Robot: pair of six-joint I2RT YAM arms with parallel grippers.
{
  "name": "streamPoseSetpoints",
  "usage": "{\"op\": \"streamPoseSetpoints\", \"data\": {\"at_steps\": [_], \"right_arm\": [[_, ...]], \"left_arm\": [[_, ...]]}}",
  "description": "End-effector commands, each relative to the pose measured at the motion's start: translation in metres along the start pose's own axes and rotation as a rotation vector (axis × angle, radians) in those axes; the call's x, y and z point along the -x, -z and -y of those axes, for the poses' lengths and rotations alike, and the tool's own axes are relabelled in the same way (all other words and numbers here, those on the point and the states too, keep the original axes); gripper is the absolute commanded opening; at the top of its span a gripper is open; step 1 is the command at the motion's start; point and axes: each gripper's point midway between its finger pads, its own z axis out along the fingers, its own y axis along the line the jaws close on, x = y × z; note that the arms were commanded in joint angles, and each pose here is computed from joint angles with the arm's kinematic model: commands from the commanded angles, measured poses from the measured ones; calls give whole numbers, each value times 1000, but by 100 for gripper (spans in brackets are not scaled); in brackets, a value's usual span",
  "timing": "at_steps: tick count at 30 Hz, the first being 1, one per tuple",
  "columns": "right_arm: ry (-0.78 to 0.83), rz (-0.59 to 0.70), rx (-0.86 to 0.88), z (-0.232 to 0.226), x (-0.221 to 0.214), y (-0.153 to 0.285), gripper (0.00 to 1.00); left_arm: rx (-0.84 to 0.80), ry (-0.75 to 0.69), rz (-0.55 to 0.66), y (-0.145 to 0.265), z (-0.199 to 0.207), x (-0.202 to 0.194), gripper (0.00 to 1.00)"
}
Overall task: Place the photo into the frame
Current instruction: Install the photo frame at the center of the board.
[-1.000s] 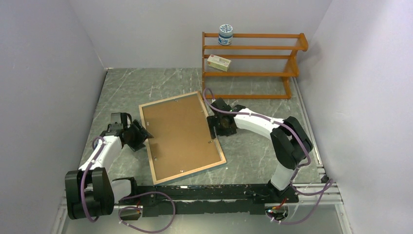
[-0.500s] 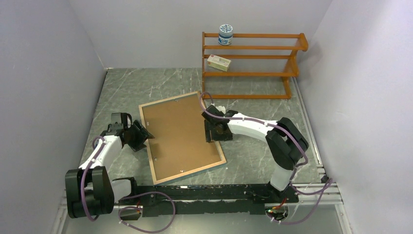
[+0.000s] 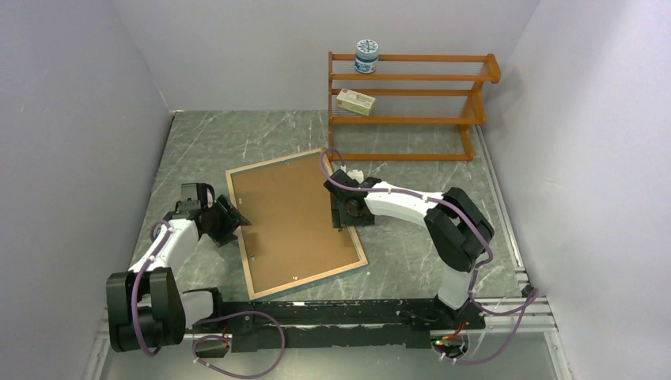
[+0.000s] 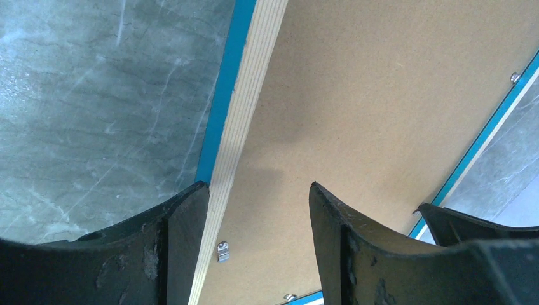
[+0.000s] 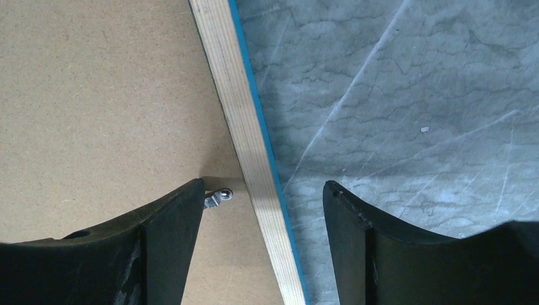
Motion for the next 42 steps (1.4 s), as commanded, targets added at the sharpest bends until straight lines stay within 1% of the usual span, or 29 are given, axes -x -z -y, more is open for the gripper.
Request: {"op": "streamPoseSetpoints", "data": {"at_steps": [1,4,8,15,17,22,26,29,31,32,33,35,42], "right_arm": [[55,-31,21,-2,-7,3,71],[64,-49,1,5,-14,5,67],[65,-40,-2,11,-17,11,60],[81,-36,7,11,-16,13,59],[83,-28,-4,13,-15,12,57],[87,-5,-30,15,-7,11,45],[95,-3,-28,13,-5,9,40],[97,5,-23,12,-3,9,34],[100,9,-24,11,-1,10,27],[101,9,-22,11,-1,10,26],[102,10,-17,9,1,12,27],[98,9,-4,6,3,16,31],[42,67,87,-2,15,50,57]], "left_arm": [[-11,-13,-15,-2,0,-4,65],[-13,-14,-14,-2,1,-4,65],[-16,-15,-17,-3,1,-4,65],[-17,-16,-23,-3,1,-5,65],[-16,-16,-21,-3,1,-5,65],[-18,-16,-24,-3,1,-5,65],[-15,-16,-23,-3,0,-5,65],[-15,-16,-22,-3,1,-5,65],[-15,-16,-23,-3,1,-5,65],[-15,-16,-24,-3,0,-6,65],[-14,-16,-25,-3,0,-6,65],[-15,-13,-28,-3,0,-6,65],[4,-2,-17,-1,-2,-5,66]]}}
